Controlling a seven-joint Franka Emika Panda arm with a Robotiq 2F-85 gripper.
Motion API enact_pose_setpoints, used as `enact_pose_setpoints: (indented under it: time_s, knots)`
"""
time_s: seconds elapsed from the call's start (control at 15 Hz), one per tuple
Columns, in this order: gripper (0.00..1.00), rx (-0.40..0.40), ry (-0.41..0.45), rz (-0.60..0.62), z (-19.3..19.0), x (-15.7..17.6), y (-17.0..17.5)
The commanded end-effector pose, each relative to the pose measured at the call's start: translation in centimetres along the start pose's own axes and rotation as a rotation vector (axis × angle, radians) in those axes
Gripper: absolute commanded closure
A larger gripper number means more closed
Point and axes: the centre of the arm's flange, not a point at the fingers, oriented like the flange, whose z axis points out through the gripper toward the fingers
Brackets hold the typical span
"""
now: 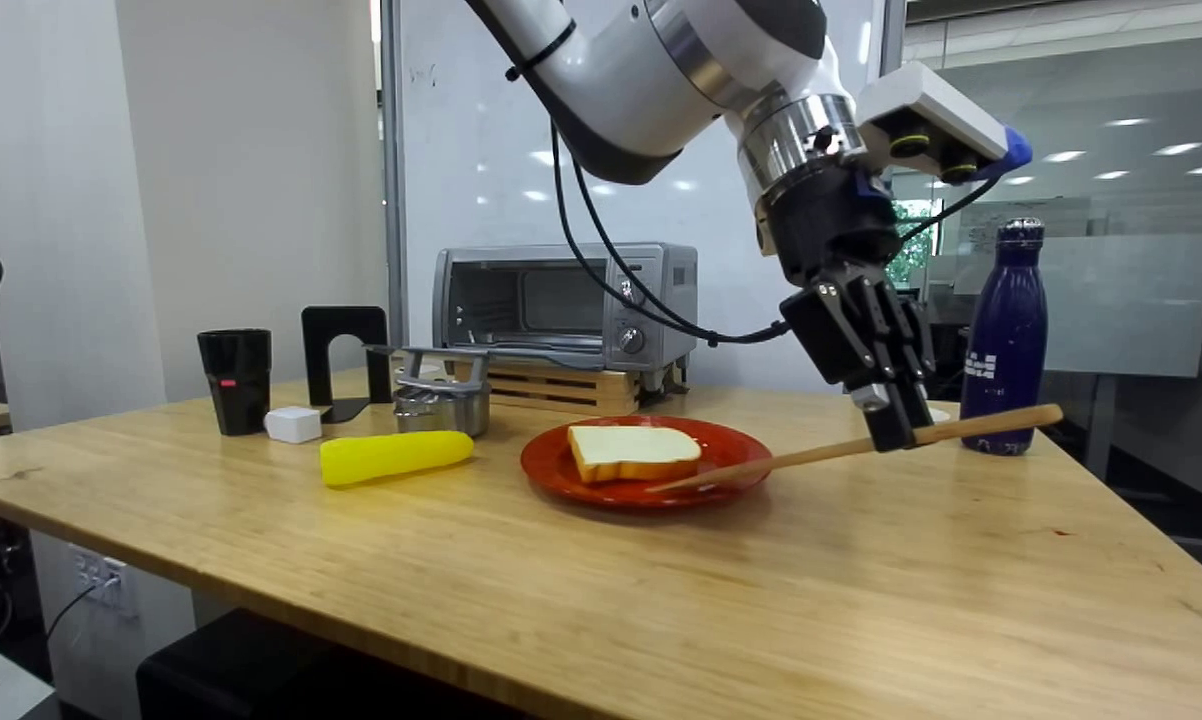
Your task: Open the oven, use the spatula to put the slice of bread in the oven, the close the oven
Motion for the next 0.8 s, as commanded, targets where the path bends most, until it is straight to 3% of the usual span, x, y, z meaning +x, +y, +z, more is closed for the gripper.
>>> enact_pose_setpoints:
  time_s: [0.0, 0.73]
  knots:
    - [0.93, -0.026, -0.009, 0.011, 0.8, 0.6, 0.7]
    - [0.93, -0.064, 0.019, -0.012, -0.5, 2.4, 1.5]
